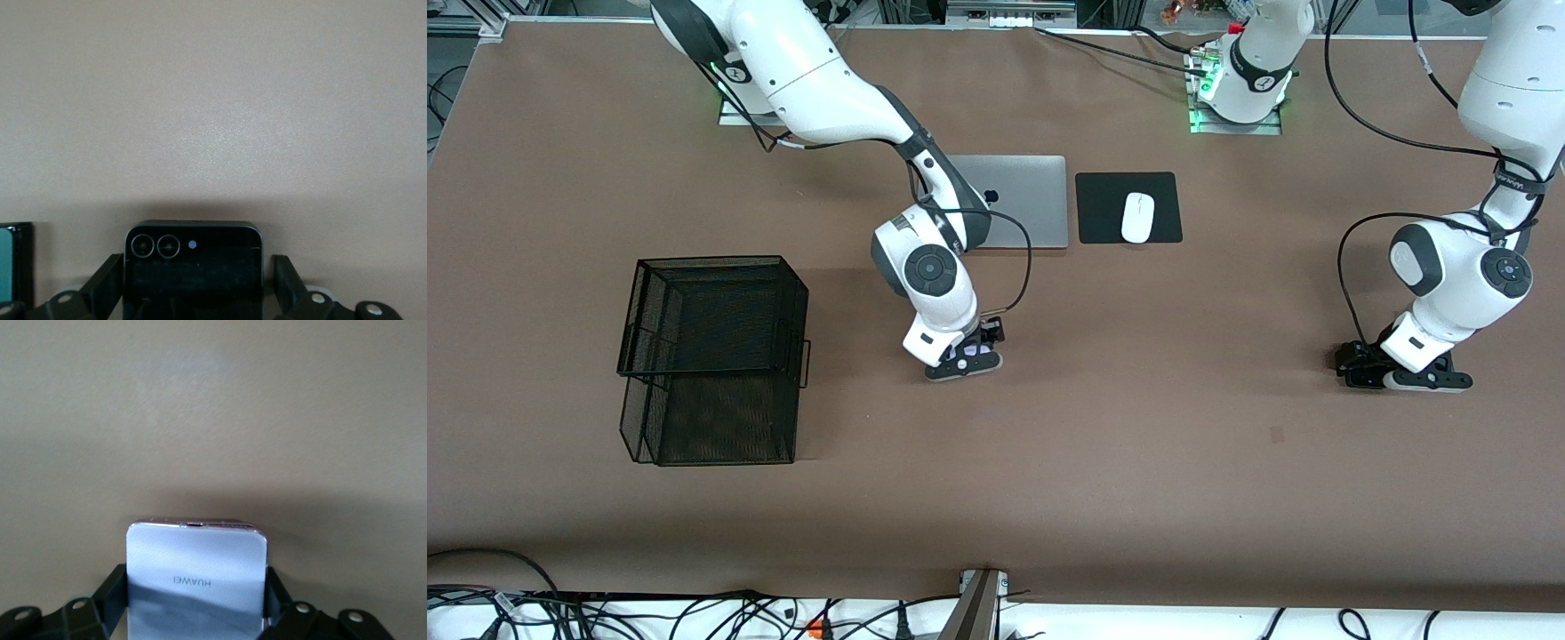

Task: Place phones with both arms
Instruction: 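Grasp the black flip phone with the left gripper while the right gripper lifts, then place the white phone in the mesh basket with the right gripper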

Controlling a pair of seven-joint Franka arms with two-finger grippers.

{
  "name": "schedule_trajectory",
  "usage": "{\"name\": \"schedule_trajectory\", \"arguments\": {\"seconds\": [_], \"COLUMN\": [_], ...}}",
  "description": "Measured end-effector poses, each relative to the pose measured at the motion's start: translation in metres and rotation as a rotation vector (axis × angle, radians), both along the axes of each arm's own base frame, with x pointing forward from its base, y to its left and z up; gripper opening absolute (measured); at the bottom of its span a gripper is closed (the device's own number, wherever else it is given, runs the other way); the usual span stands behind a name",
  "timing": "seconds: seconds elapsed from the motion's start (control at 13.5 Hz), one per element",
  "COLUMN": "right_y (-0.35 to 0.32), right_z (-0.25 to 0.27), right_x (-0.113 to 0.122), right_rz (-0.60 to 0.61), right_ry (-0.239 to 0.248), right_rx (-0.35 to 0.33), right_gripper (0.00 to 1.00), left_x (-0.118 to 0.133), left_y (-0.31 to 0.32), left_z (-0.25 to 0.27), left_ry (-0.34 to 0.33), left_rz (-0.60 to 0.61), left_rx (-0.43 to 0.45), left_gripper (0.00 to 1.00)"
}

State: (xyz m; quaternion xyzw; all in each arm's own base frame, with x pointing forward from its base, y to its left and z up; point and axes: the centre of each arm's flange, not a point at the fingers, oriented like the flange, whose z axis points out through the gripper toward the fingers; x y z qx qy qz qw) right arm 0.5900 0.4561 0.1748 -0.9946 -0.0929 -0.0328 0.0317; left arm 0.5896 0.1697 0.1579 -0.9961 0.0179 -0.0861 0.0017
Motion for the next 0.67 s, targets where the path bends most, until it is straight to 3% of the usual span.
{"name": "schedule_trajectory", "arguments": {"seconds": [0.15,0.37,0.52,0.67], "right_y": [-0.021,-0.09,-0.164,-0.254], "right_z": [0.031,0.155,0.232,0.275], "right_x": [0.022,0.059,0.068,0.067], "right_rz": [-0.031,-0.133,-0.186,-0.192], "right_ry": [-0.008,-0.022,0.012,0.076], "right_rx": [-0.042,-0.116,-0.172,-0.212], "right_gripper": [0.83,0.83,0.83,0.83], "left_x": [0.002,0.003,0.006,0.017], "left_y": [0.001,0.0,-0.003,-0.008], "left_z": [0.006,0.005,0.005,0.01], "left_ry": [-0.009,-0.008,-0.003,0.03], "left_rz": [0.0,0.002,0.0,-0.006], "left_rx": [0.003,0.002,-0.001,-0.01], "left_gripper": [0.81,0.81,0.81,0.81]}}
